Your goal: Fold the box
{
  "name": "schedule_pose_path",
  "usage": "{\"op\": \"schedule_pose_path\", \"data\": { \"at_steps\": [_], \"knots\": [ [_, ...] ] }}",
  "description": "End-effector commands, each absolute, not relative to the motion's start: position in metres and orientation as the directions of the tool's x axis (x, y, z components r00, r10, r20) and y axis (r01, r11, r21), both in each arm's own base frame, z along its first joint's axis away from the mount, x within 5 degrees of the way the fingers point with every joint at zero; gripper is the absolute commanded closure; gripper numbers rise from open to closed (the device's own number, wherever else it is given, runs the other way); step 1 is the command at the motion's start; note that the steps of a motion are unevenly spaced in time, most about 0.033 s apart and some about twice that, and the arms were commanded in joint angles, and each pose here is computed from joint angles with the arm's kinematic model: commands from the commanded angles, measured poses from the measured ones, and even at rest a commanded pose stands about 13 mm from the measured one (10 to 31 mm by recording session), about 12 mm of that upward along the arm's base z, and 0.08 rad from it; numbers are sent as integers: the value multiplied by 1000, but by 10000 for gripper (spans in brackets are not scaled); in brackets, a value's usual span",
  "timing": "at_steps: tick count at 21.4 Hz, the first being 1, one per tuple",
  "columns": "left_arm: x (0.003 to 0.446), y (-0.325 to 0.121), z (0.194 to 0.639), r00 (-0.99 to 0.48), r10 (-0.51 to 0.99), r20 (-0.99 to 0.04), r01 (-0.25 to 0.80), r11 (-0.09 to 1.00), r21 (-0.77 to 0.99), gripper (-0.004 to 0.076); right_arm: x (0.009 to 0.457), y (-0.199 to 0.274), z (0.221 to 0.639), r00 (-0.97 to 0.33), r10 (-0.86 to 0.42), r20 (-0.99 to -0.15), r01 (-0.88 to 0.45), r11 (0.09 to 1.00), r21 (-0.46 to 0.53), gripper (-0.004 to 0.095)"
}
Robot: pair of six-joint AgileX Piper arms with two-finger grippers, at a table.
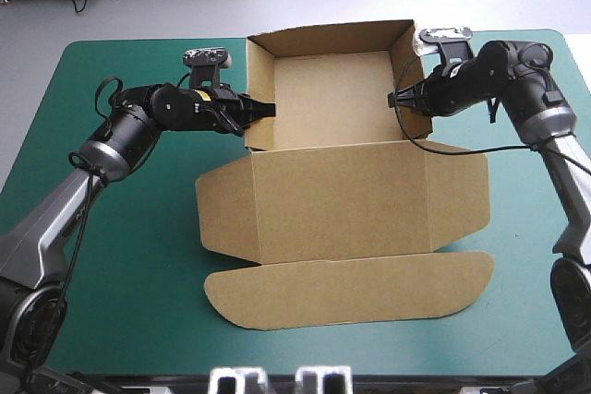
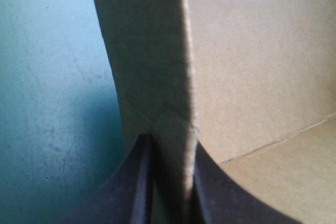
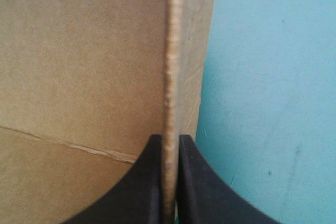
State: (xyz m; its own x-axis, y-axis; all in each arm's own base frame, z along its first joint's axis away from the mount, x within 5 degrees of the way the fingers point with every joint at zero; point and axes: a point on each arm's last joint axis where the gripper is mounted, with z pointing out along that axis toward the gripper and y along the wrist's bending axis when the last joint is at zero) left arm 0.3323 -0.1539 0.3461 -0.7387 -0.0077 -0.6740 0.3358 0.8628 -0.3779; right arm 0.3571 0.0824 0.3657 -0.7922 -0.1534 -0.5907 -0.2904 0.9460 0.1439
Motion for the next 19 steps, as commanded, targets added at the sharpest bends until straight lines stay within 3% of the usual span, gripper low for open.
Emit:
{"op": "schedule_pose_path", "data": {
  "at_steps": [1, 3, 8, 14, 19],
  "knots": [
    [319, -163, 377, -690, -54, -722, 388, 815, -431, 731, 353, 88, 375, -788, -168, -593, -324, 931, 167, 923],
    [319, -169, 370, -704, -13, -710, 400, 819, -412, 731, 356, 89, 360, -828, -207, -521, -329, 932, 152, 922],
    [322, -181, 332, -809, 151, -568, 406, 842, -355, 734, 355, 99, 336, -880, -299, -368, -339, 940, 48, 922],
    [315, -186, 314, -834, 274, -479, 413, 886, -211, 734, 357, 107, 323, -898, -300, -322, -332, 942, 47, 923],
    [316, -181, 333, -828, 303, -472, 410, 901, -142, 734, 358, 107, 320, -908, -284, -310, -315, 948, 53, 923]
  ]
}}
